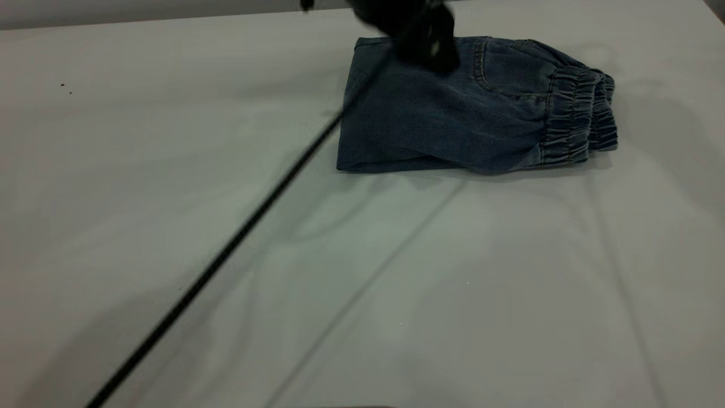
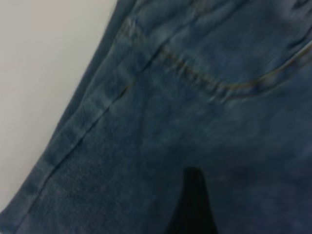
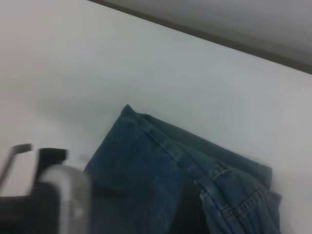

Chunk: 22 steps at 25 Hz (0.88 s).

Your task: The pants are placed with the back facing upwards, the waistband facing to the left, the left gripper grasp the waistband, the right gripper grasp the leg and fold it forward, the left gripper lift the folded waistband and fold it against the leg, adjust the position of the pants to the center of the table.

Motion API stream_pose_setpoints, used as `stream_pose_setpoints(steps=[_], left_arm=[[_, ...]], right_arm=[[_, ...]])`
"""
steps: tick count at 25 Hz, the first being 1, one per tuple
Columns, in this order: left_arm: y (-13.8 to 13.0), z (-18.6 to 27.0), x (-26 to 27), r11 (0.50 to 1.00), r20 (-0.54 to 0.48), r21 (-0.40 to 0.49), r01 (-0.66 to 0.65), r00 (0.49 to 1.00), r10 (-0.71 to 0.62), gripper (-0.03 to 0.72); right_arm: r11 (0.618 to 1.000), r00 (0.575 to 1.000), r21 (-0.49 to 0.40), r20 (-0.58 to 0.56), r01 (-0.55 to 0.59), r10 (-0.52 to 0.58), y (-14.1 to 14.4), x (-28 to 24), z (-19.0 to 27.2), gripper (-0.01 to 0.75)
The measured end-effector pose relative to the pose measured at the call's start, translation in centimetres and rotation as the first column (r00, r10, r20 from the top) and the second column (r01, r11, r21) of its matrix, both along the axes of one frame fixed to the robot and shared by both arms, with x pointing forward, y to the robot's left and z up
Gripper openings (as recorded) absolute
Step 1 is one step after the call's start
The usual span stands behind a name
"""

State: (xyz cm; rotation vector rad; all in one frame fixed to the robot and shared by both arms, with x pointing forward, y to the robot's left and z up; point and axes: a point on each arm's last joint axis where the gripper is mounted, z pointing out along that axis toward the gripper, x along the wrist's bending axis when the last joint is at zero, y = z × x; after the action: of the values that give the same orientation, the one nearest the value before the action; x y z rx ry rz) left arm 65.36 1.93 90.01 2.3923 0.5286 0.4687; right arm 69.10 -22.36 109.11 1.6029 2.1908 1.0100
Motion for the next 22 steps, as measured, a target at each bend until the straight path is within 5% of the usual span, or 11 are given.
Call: stream_pose_setpoints(steps=[5, 16, 22], left_arm=[[-0.3, -4.7, 0.6, 0.999, 0.039, 0.032, -0.043, 0.998, 0.042, 0.542], [0.2, -5.8, -0.3, 0.997, -0.173, 0.011, -0.074, 0.982, 0.075, 0.542], [3.4, -5.7, -0.4, 0.982, -0.321, 0.172, -0.080, 0.938, 0.133, 0.542]], right_arm=[[1.000, 1.000, 0.019, -0.002, 0.000, 0.000, 0.1, 0.0, 0.1, 0.495], [1.000, 0.999, 0.022, -0.036, -0.015, 0.016, 0.2, -0.3, -0.1, 0.495], [1.000, 0.999, 0.021, -0.044, -0.019, 0.019, 0.2, -0.4, -0.1, 0.495]])
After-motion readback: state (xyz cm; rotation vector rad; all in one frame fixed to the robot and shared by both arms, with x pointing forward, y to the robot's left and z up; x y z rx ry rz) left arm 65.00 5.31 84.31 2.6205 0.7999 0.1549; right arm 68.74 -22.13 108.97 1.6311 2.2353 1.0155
